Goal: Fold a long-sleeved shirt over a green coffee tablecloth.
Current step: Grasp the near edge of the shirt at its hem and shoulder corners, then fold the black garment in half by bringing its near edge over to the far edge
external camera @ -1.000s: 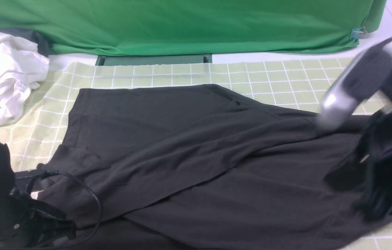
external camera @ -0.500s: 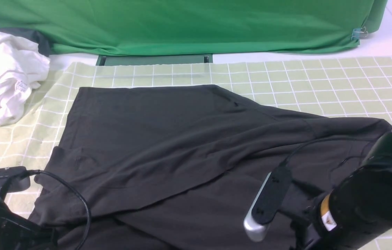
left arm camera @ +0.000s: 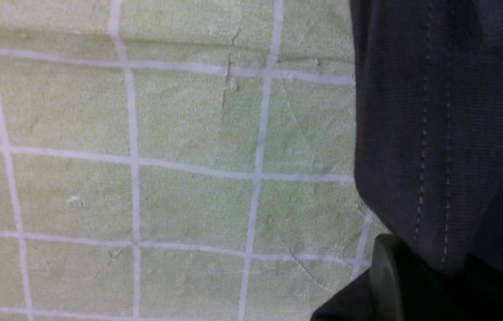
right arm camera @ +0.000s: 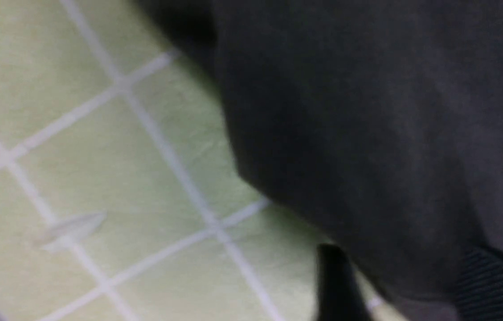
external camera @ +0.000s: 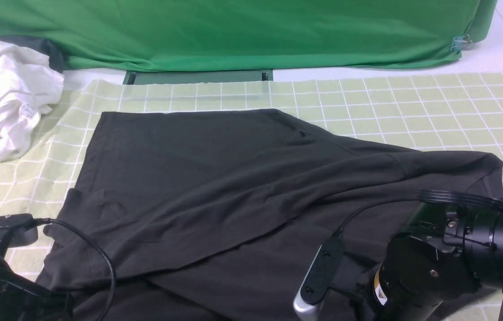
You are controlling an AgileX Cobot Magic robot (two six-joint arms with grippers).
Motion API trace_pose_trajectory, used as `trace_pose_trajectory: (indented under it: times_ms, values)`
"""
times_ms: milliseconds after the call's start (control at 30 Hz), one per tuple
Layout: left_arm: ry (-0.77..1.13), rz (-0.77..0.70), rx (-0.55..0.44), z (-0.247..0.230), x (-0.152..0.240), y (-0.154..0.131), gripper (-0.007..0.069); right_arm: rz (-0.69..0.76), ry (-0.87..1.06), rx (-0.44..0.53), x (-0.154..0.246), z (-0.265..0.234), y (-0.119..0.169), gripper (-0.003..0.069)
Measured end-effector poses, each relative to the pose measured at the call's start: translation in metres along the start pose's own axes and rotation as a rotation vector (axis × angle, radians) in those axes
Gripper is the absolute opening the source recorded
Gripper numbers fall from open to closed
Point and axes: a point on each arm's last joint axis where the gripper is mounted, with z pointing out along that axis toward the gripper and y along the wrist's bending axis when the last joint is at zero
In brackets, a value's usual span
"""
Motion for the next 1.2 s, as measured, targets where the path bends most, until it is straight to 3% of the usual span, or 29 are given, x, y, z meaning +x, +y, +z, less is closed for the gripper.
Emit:
trace_pose_trajectory:
  times_ms: [33,67,167,533,767,967,1200]
  values:
    - [-0.001,0.0,0.0,0.0,0.0,0.0,0.0013,-0.001,-0.002,0.001,0.0,0.0,0.0,0.0227]
    - [-0.002,0.0,0.0,0.0,0.0,0.0,0.0013,-0.007,-0.007,0.008,0.0,-0.001,-0.001,0.0124]
    - [-0.011,-0.002,0.006,-0.002,-0.002,-0.001,0.0013,-0.014,-0.007,0.013,0.0,-0.004,-0.001,0.0035]
    - [-0.255,-0.055,0.081,-0.068,-0.064,-0.015,0.0013,-0.041,-0.151,0.201,-0.017,-0.078,-0.03,0.0029]
    - [-0.321,-0.058,0.093,-0.085,-0.138,-0.026,0.0013,0.007,-0.194,0.268,-0.042,-0.094,-0.085,0.0029]
    - [-0.336,-0.098,0.116,-0.076,-0.215,-0.027,0.0013,0.061,-0.223,0.314,-0.069,-0.092,-0.139,0.0029]
    - [-0.33,-0.156,0.127,-0.055,-0.271,-0.021,0.0013,0.096,-0.252,0.357,-0.099,-0.082,-0.192,0.0029]
